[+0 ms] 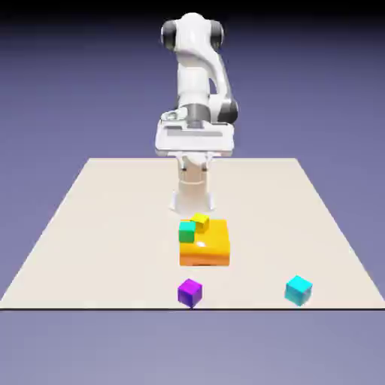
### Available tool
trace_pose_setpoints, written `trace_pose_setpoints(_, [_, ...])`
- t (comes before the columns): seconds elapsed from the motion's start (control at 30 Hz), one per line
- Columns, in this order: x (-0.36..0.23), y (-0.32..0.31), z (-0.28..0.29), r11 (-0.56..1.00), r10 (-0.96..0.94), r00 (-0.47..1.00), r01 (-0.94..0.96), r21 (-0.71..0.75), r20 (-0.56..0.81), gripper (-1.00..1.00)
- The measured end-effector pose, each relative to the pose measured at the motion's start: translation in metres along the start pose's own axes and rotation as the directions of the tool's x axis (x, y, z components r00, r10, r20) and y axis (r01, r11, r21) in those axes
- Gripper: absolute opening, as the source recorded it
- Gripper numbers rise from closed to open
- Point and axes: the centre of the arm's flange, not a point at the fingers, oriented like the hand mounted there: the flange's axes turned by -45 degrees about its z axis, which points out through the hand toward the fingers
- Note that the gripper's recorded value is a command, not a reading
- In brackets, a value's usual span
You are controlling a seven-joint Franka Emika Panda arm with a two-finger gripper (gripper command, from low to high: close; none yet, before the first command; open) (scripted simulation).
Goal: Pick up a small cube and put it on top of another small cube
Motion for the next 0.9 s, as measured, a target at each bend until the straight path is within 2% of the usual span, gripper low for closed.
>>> trace_pose_setpoints(0.23, [-0.03, -0.013, 0.079, 0.975, 0.215, 0.963, -0.222, 0.026, 0.163, 0.0])
trace_pose_setpoints(0.53, [-0.089, -0.028, 0.167, 0.913, 0.408, 0.865, -0.385, -0.133, 0.294, 0.0])
trace_pose_setpoints(0.7, [-0.119, -0.028, 0.203, 0.87, 0.483, 0.83, -0.417, -0.263, 0.281, 0.0])
trace_pose_setpoints(0.9, [-0.14, -0.024, 0.232, 0.814, 0.523, 0.832, -0.423, -0.399, 0.184, 0.0])
